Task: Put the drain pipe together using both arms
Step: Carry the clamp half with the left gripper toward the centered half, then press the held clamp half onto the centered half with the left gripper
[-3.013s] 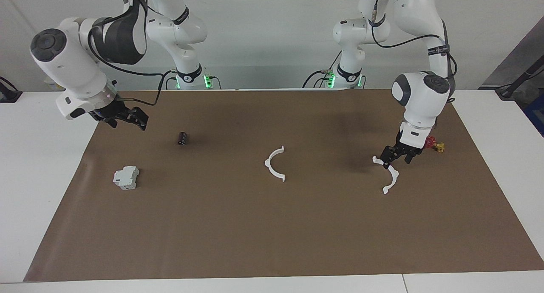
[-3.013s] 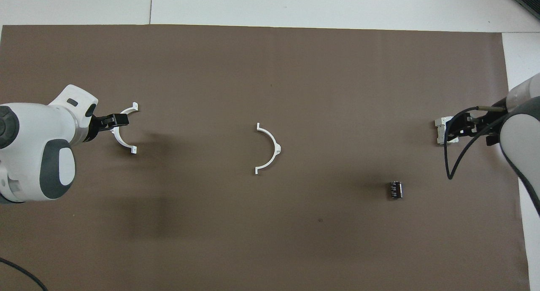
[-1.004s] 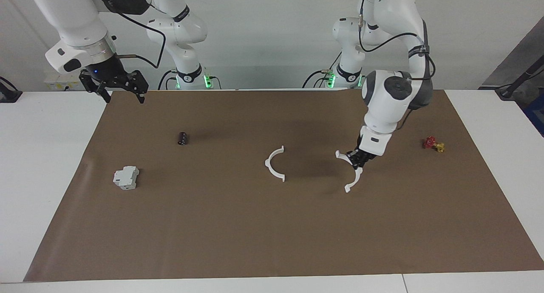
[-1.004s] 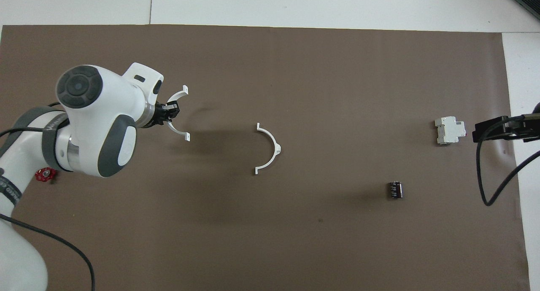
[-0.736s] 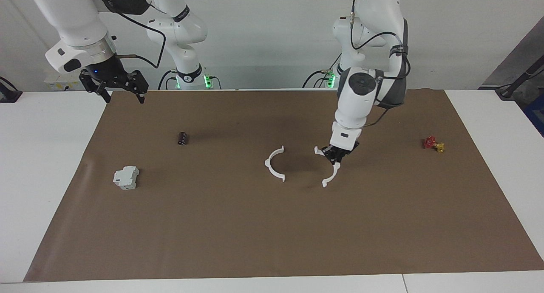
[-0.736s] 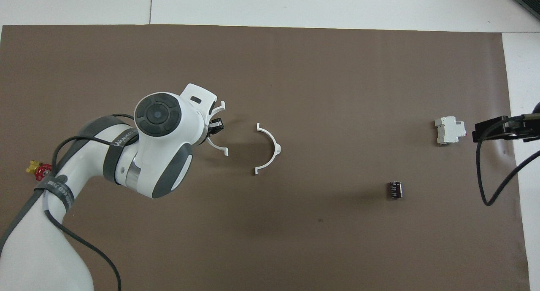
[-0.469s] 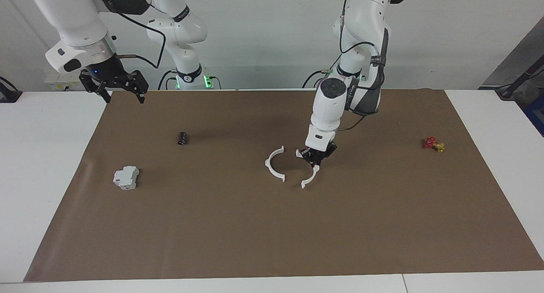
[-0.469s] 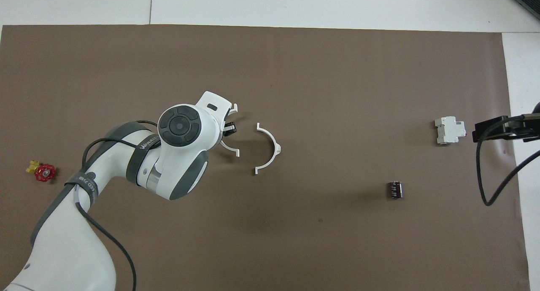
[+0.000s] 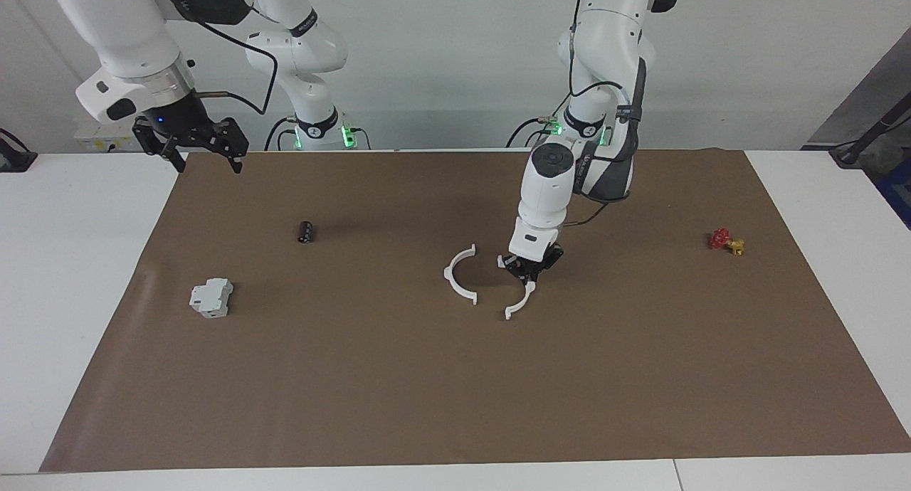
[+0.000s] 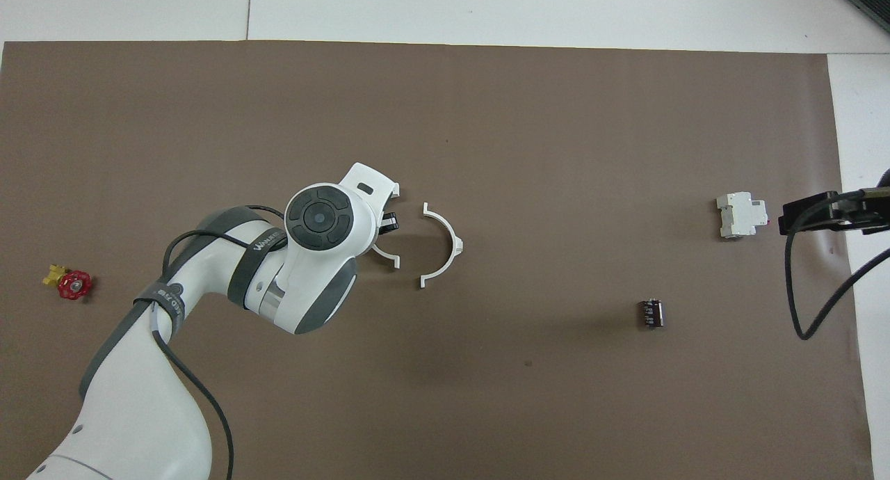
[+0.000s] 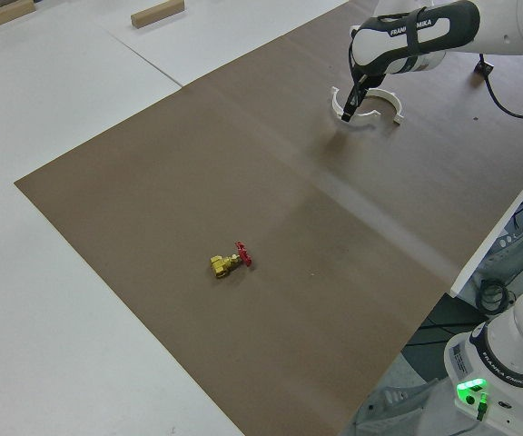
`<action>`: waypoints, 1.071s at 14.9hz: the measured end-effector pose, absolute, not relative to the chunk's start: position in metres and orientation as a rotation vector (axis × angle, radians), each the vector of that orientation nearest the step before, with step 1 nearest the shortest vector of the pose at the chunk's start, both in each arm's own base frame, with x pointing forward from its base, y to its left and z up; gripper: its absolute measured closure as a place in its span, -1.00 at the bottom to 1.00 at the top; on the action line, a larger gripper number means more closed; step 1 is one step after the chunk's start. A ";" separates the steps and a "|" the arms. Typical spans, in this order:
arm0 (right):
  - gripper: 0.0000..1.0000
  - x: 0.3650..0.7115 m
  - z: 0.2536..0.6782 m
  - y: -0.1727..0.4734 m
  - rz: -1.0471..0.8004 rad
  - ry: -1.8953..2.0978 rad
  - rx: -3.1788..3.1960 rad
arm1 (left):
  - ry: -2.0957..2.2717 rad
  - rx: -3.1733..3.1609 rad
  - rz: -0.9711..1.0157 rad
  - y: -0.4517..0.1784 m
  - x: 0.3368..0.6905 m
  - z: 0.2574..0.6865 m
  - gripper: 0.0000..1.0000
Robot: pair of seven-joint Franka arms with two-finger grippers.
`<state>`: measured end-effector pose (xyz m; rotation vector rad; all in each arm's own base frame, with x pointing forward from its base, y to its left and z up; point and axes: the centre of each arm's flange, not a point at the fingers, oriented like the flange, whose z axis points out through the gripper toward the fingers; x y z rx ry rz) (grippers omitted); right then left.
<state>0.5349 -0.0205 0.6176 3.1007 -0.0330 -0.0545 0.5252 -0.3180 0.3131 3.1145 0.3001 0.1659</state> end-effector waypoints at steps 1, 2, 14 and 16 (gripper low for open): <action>-1.00 0.535 0.618 -0.020 -0.055 -0.033 3.101 | 0.278 3.119 0.160 -0.325 0.519 0.311 0.61; -1.00 0.535 0.618 -0.020 -0.055 -0.033 3.101 | 0.261 3.123 0.153 -0.331 0.513 0.309 0.61; -1.00 0.535 0.618 -0.020 -0.055 -0.033 3.101 | 0.316 3.108 0.156 -0.344 0.493 0.304 0.61; -1.00 0.535 0.618 -0.020 -0.055 -0.033 3.101 | 0.324 3.103 0.161 -0.344 0.493 0.304 0.61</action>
